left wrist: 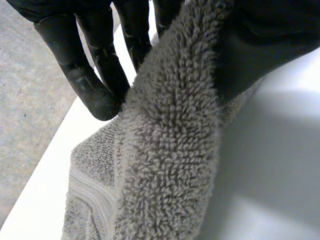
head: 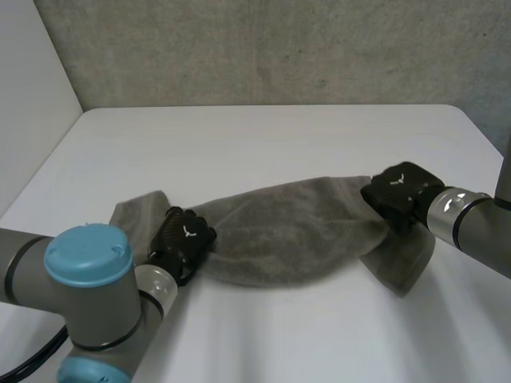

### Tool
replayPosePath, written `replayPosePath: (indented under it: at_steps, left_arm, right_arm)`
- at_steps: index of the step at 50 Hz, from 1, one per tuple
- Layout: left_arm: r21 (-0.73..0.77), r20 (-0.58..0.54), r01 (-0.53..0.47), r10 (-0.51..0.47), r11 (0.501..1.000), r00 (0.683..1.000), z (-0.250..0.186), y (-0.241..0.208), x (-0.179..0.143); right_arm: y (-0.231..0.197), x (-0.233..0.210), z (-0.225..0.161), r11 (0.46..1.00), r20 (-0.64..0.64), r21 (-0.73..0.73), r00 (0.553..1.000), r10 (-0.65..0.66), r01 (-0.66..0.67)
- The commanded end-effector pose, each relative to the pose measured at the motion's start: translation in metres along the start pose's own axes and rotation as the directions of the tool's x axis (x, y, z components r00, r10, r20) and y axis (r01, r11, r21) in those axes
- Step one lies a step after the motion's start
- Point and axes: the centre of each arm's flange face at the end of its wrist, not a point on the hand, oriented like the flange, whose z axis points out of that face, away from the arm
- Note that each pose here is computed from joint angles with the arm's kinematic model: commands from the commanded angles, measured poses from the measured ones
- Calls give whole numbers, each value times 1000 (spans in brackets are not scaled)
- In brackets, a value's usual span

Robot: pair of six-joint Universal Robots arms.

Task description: Fold the towel.

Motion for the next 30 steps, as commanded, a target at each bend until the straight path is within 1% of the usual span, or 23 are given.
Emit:
replayPosePath:
  at_steps: [1,2,3,4,5,6,8,10,11,13,16,18,19,21,22,24,27,29,30]
  left_arm:
    - [-24,-81,21,-23,999,996,-33,-18,4]
    - [-31,-100,28,-31,999,995,-40,-20,5]
    - [-30,-112,38,-41,999,993,-46,-24,5]
    - [-30,-112,38,-41,999,993,-46,-24,5]
    - [-23,-108,52,-55,998,993,-49,-28,2]
    - [-15,-99,65,-66,998,993,-51,-32,-1]
    - [0,-85,76,-76,997,994,-51,-36,-6]
    - [25,-53,85,-84,996,995,-50,-43,-16]
    - [25,-53,85,-84,996,995,-50,-43,-16]
    - [38,-11,95,-95,995,995,-43,-47,-31]
    - [36,16,103,-104,994,994,-37,-46,-40]
    - [35,71,116,-118,993,990,-27,-44,-60]
    - [35,71,116,-118,993,990,-27,-44,-60]
    - [40,118,127,-131,991,984,-16,-43,-77]
    - [40,118,127,-131,991,984,-16,-43,-77]
    - [29,135,139,-142,990,981,1,-34,-90]
    - [16,140,148,-148,989,979,11,-27,-95]
    - [-5,155,166,-163,986,974,29,-15,-106]
    - [-5,155,166,-163,986,974,29,-15,-106]
  right_arm:
    - [5,-6,-24,994,50,-108,999,10,-4]
    - [5,-6,-24,994,50,-109,999,10,-4]
    - [5,-9,-33,990,89,-140,996,5,7]
    - [5,-9,-33,990,89,-141,996,5,7]
    - [4,-13,-41,987,134,-162,991,9,13]
    - [2,-13,-44,986,149,-165,989,12,13]
    - [-2,-12,-46,990,151,-138,989,7,14]
    - [-12,-7,-47,997,133,-80,991,0,10]
    - [-13,-7,-47,997,133,-79,991,0,10]
    - [-20,0,-43,999,91,-31,995,32,-30]
    - [-23,6,-39,998,57,0,996,67,-67]
    - [-28,14,-33,989,14,60,991,135,-136]
    - [-28,14,-33,989,13,60,991,136,-136]
    - [-31,19,-24,978,-13,108,984,179,-177]
    - [-31,19,-24,978,-13,109,984,179,-177]
    - [-28,21,-9,969,-18,127,977,214,-210]
    - [-28,21,-1,966,-15,135,975,224,-220]
    - [-26,22,14,958,-5,136,967,254,-251]
    - [-26,22,14,958,-5,136,967,254,-251]
